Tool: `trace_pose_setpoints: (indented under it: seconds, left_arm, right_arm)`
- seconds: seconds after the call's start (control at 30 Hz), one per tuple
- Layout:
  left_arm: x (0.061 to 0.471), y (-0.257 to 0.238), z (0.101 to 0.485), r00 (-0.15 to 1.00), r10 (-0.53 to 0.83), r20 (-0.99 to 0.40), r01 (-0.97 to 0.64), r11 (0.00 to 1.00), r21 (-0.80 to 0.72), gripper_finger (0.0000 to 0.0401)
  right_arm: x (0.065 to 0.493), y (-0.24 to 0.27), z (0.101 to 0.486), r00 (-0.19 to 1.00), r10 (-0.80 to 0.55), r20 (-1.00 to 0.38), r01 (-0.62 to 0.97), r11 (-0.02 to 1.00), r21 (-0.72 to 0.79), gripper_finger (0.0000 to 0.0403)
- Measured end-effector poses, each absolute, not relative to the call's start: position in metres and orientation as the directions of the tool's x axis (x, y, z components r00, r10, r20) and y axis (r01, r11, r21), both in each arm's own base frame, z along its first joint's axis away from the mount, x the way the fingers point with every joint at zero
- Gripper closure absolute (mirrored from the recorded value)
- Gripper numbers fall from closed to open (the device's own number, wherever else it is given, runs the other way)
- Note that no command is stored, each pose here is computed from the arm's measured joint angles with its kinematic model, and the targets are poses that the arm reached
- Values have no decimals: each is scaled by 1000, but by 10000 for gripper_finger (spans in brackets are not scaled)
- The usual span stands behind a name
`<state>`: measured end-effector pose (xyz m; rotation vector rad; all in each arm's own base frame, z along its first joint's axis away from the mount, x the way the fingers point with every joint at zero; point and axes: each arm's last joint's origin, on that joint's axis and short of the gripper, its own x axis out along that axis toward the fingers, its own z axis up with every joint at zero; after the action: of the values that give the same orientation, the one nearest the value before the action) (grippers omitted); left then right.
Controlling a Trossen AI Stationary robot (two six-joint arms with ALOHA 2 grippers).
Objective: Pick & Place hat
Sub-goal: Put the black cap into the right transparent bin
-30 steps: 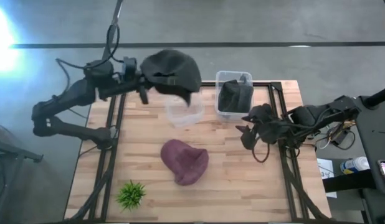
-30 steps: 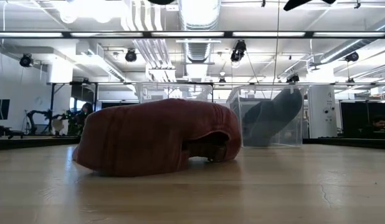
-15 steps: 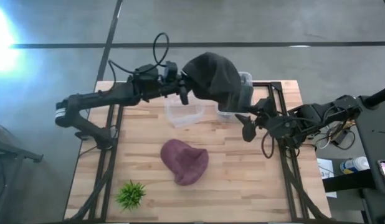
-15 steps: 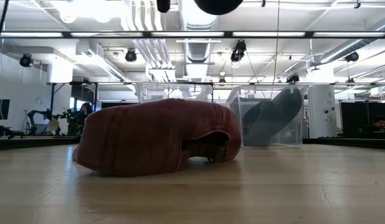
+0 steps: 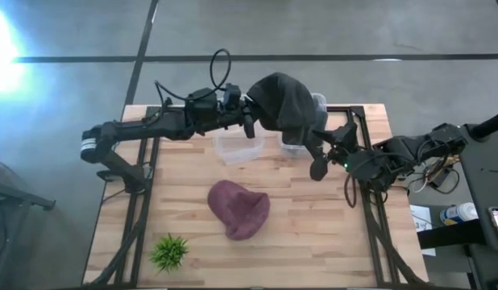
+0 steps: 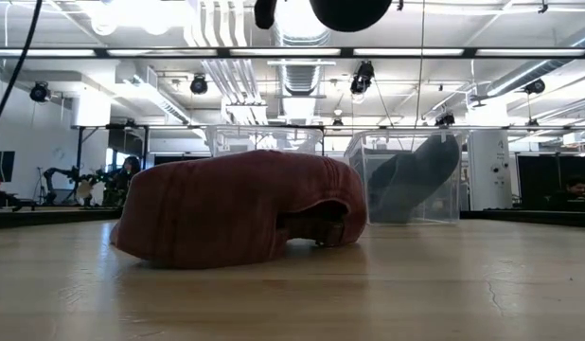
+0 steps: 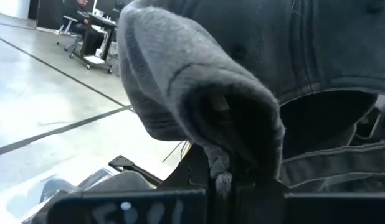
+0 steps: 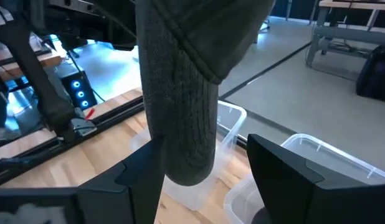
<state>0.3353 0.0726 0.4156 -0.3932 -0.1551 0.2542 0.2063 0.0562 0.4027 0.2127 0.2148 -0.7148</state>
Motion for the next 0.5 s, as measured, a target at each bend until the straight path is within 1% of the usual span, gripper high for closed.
trace_pose_setpoints:
  seconds: [0.13, 0.37, 0.5]
  left_arm:
    - [338, 73, 413, 958, 273, 90, -218, 894, -392, 393]
    - [336, 73, 415, 959, 267, 97, -218, 911, -350, 394]
    - [336, 73, 414, 959, 271, 89, -228, 916, -332, 394]
  right_arm:
    - [207, 57, 402, 736, -622, -267, 665, 738, 113, 183]
    - [201, 64, 405, 768, -585, -261, 626, 773, 107, 183]
    - [198, 65, 405, 771, -577, -269, 611, 789, 57, 183]
